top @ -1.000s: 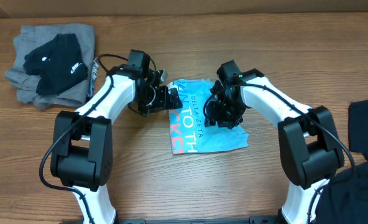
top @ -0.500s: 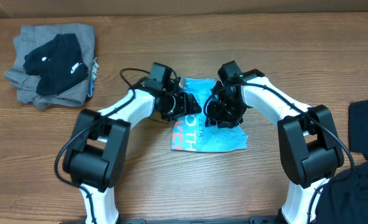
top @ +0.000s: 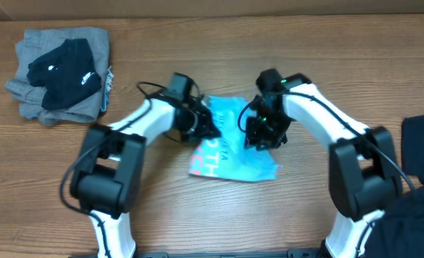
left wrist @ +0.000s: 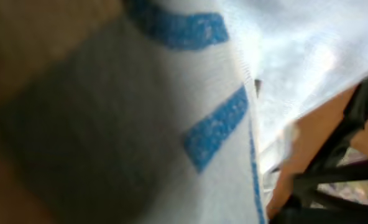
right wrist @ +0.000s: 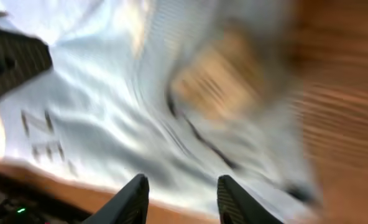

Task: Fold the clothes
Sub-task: 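Carry the bundle with the left gripper onto the grey stack at back left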

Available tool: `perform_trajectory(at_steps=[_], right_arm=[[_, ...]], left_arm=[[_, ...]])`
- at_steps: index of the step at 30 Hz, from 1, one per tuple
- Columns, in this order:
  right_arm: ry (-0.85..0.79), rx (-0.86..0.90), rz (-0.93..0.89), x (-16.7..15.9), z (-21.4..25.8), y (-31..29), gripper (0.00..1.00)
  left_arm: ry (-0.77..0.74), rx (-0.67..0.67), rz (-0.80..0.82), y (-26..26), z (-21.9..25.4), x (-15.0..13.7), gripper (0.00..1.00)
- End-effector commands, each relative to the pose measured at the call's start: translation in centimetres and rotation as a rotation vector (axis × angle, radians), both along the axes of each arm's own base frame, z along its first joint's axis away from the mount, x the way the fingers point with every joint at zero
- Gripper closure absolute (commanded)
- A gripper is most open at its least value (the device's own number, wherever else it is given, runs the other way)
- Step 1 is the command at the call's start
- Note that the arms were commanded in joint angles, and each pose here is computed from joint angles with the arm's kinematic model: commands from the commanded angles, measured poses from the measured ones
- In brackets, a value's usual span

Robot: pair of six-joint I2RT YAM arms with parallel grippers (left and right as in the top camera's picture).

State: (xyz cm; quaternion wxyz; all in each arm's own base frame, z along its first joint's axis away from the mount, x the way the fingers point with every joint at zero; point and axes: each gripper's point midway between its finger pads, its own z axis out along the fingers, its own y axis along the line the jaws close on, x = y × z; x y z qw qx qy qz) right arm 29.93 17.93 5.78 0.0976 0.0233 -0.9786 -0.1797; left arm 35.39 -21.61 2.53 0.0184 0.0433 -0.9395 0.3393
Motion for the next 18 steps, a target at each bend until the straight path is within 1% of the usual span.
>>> perform_trajectory(at_steps=[1,4,6,10,12,13,14,15,18], right_arm=[[-0.198,0.069,-0.028,2.7,6.9,-0.1,0.58],[-0.256,0.088,-0.039,3.2,8.9,-0.3,0.57],[-0.278,0.096,-0.040,3.3,9.5,-0.3,0.56],[-0.277,0.096,-0.040,3.2,9.6,-0.3,0.56],[-0.276,0.096,-0.039,3.2,9.6,-0.3,0.56],[-0.273,0.095,-0.039,3.1,9.5,-0.3,0.56],[-0.266,0.093,-0.039,3.0,9.5,-0.3,0.56],[-0.259,0.090,-0.039,2.8,9.5,-0.4,0.57],[-0.236,0.082,-0.039,2.3,9.4,-0.5,0.57]], left_arm=[[-0.300,-0.004,0.058,4.6,9.3,6.5,0.96],[-0.430,0.005,0.123,8.7,14.7,9.6,0.96],[-0.524,0.021,0.177,12.1,18.2,11.6,0.96],[-0.679,0.087,0.296,19.3,22.5,14.6,0.96],[-0.725,0.153,0.384,23.9,23.0,15.5,0.96],[-0.730,0.190,0.426,25.9,22.9,15.6,0.96],[-0.720,0.262,0.494,29.5,22.2,15.7,0.96],[-0.711,0.306,0.523,31.6,21.6,15.5,0.96],[-0.654,0.405,0.584,36.5,19.2,14.6,0.89]])
